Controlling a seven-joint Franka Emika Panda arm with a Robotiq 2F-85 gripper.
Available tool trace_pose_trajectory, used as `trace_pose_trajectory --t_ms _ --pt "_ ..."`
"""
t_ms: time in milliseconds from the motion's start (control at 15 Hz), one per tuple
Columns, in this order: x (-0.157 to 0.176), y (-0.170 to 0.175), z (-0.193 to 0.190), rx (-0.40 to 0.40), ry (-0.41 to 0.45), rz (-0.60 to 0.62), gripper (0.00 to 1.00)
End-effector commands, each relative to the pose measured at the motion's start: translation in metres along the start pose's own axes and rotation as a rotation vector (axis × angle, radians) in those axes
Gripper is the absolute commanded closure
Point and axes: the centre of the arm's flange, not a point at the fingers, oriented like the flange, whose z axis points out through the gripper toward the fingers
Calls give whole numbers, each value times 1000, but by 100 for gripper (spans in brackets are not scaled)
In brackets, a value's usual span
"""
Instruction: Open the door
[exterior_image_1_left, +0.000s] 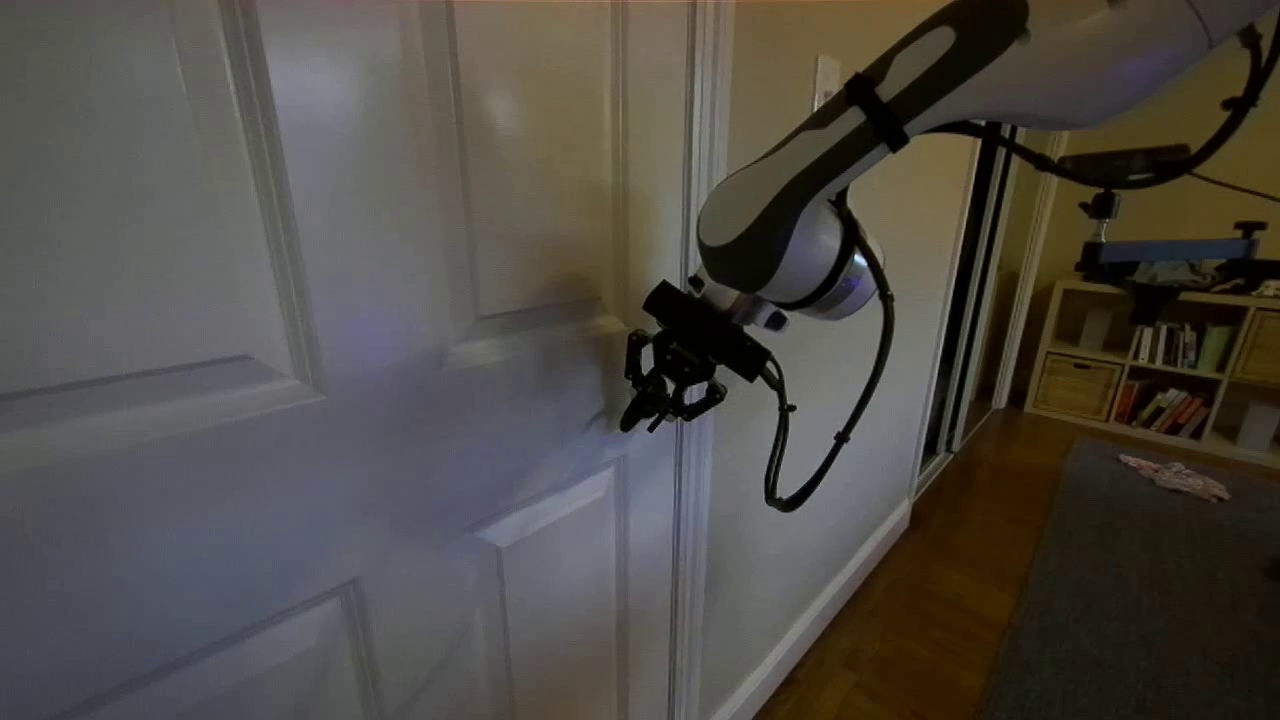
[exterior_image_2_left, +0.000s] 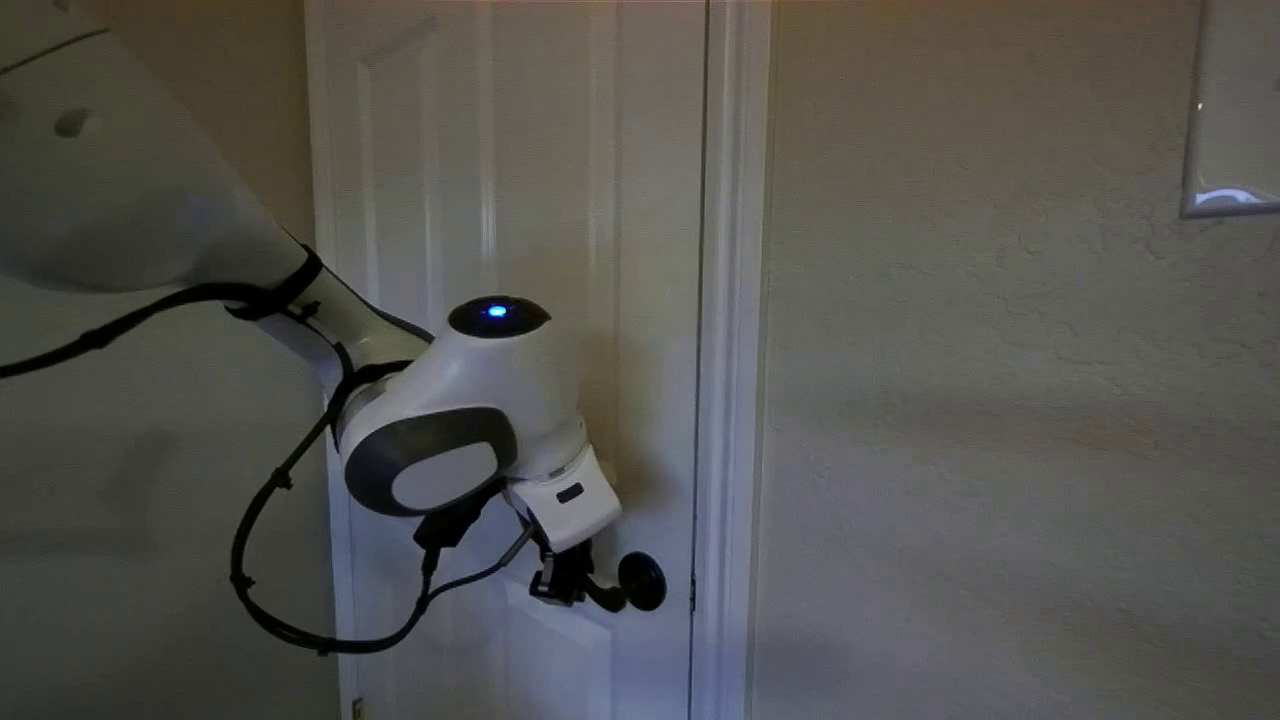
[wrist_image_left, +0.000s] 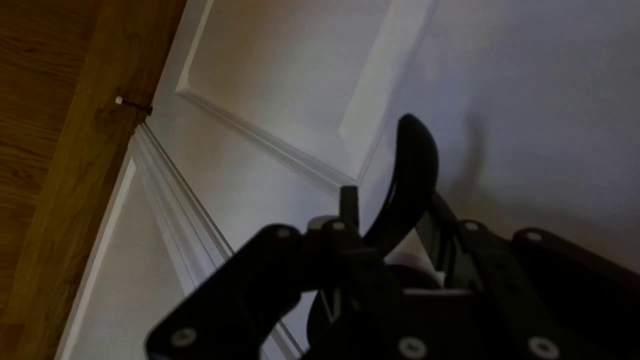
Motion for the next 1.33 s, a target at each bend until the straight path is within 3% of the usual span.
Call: trace_pose_trajectory --t_ms 0,267,333,467,867,1067,1267 --pt "-5 7 28 -31 -2 -50 88" --pt "7 24 61 -82 -3 -76 96" --pt "9 27 65 -90 -2 -88 92" --pt "8 35 68 -114 1 -107 94" --pt "-16 59 34 -131 -30 -139 94" --pt "-41 82 16 -142 -130 -127 94" --pt "-55 93 -7 -141 -172 -142 94"
